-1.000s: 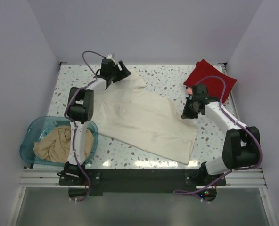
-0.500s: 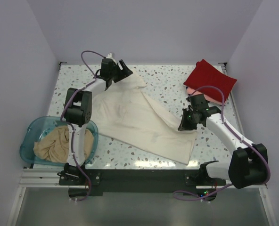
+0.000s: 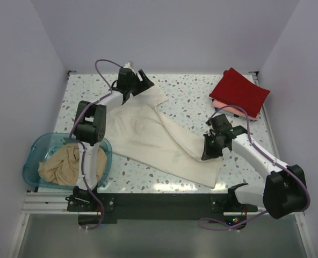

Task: Fold and stack the t-shirts
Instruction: Fold the tshirt

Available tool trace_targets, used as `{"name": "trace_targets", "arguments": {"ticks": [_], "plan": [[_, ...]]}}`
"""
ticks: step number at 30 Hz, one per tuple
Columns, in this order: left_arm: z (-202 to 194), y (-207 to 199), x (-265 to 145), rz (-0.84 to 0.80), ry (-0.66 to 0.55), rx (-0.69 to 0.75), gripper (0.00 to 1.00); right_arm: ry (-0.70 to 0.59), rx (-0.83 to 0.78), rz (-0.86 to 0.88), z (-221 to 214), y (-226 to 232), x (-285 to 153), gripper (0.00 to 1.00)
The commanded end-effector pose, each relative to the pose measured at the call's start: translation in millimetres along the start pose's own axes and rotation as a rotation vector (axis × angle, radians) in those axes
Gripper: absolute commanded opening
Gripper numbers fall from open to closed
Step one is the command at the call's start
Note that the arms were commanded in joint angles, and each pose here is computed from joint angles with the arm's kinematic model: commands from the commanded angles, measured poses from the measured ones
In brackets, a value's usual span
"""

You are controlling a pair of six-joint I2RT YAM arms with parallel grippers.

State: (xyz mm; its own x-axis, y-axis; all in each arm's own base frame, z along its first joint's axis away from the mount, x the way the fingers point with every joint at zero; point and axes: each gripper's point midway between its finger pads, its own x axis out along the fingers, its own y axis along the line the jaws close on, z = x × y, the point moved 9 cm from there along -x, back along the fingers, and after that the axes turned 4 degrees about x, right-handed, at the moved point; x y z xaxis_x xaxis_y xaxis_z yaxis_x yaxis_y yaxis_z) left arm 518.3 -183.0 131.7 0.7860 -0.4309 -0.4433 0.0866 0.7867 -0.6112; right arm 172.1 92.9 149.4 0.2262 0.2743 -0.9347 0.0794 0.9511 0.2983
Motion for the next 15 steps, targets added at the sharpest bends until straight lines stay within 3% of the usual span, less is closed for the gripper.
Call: {"name": "trace_targets", "arguments": {"ticks": [1,6,15], "plan": [[29,-33,-12,-0.054,-0.120,0.021,0.78,0.040,-0.023,0.013,-5,2,-2,0.00],[22,-37,10,0.026,-0.135,0.135,0.77,0.023,-0.030,0.011,1,5,-3,0.00],[31,-37,41,0.173,-0.292,0.323,0.71,0.047,-0.067,-0.025,12,6,1,0.00]]}}
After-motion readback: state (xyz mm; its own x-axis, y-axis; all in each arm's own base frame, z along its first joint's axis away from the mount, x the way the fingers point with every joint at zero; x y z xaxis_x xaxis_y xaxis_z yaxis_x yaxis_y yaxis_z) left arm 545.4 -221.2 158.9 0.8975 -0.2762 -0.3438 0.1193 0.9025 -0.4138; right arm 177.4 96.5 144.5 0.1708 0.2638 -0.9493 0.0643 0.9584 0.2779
